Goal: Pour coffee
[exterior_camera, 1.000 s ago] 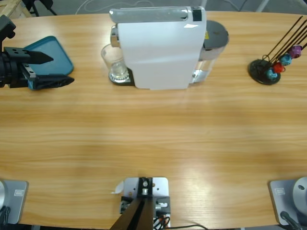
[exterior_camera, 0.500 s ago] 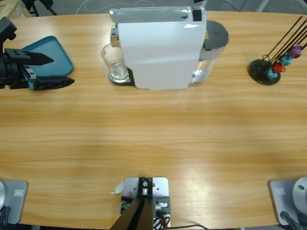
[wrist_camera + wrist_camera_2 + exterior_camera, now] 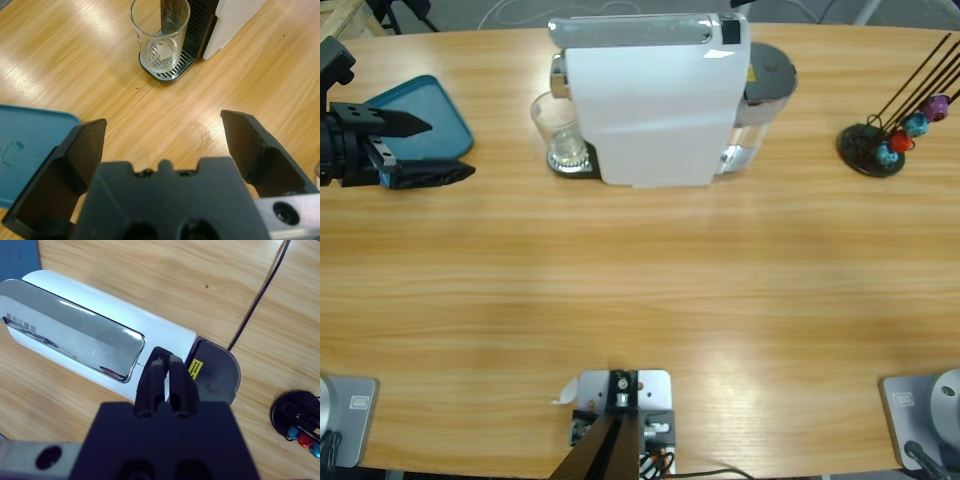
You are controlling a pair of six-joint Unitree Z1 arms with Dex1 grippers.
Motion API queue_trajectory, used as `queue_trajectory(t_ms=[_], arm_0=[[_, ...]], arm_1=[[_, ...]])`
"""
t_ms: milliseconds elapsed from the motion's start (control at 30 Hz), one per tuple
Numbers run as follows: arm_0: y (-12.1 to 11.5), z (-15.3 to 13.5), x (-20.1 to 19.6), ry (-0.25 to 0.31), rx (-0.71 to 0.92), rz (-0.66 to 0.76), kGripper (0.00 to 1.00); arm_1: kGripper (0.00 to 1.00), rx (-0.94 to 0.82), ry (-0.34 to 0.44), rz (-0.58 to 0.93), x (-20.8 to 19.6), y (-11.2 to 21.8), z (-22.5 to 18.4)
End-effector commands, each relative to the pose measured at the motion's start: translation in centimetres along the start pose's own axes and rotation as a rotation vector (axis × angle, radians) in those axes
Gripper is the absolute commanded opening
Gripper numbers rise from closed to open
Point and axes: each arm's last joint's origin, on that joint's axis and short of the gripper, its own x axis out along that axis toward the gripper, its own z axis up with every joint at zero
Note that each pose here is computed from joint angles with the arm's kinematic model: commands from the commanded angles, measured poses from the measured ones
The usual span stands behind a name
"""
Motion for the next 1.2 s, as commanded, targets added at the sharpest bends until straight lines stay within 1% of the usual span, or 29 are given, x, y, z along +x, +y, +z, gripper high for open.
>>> queue_trajectory(t_ms=[33,333,500,667,733,767,800,833,867,900,933,1000,1033,1100,1200], arm_0=[[-0.3,-1.1,1.3,0.057,-0.008,-0.026,1.000],[-0.3,-1.2,1.4,0.062,-0.009,-0.027,1.000],[-0.2,-1.2,1.5,0.065,-0.010,-0.028,1.000],[-0.2,-1.2,1.5,0.065,-0.010,-0.028,1.000],[-0.2,-1.2,1.5,0.064,-0.010,-0.027,1.000],[-0.2,-1.1,1.5,0.059,-0.009,-0.026,1.000],[-0.2,-1.1,1.5,0.057,-0.008,-0.026,1.000],[-0.2,-1.1,1.5,0.056,-0.008,-0.026,1.000],[-0.2,-1.1,1.4,0.053,-0.008,-0.025,1.000],[-0.2,-1.1,1.3,0.049,-0.007,-0.024,1.000],[-0.3,-1.0,1.2,0.044,-0.006,-0.024,1.000],[-0.3,-1.0,1.1,0.039,-0.005,-0.023,1.000],[-0.3,-1.0,1.0,0.037,-0.004,-0.023,1.000],[-0.4,-1.0,0.9,0.033,-0.004,-0.024,1.000],[-0.4,-1.0,0.7,0.026,-0.003,-0.023,1.000]], arm_1=[[0.000,-0.004,0.060,-0.013,2.6,-0.3,0.1],[0.000,-0.008,0.086,-0.003,3.5,0.0,-0.1],[0.000,-0.008,0.085,-0.002,3.4,0.0,0.0],[0.000,-0.011,0.109,-0.012,3.5,0.2,-0.5],[0.000,-0.022,0.082,-0.015,2.6,0.4,-0.4],[0.000,-0.040,0.048,-0.006,1.6,0.5,0.0],[0.000,-0.069,-0.007,0.007,-0.1,0.8,0.7],[0.129,-0.084,-0.049,0.017,-1.6,1.1,1.1],[0.769,-0.090,-0.082,0.024,-3.1,1.4,1.5],[0.989,-0.089,-0.102,0.028,-4.3,1.6,1.8],[1.000,-0.085,-0.112,0.032,-5.1,1.7,1.9],[1.000,-0.074,-0.104,0.038,-5.6,2.1,1.7],[1.000,-0.069,-0.082,0.037,-5.3,2.3,1.5],[1.000,-0.045,-0.007,0.024,-3.8,2.3,1.0],[1.000,-0.006,0.083,0.005,-2.1,2.3,0.4]])
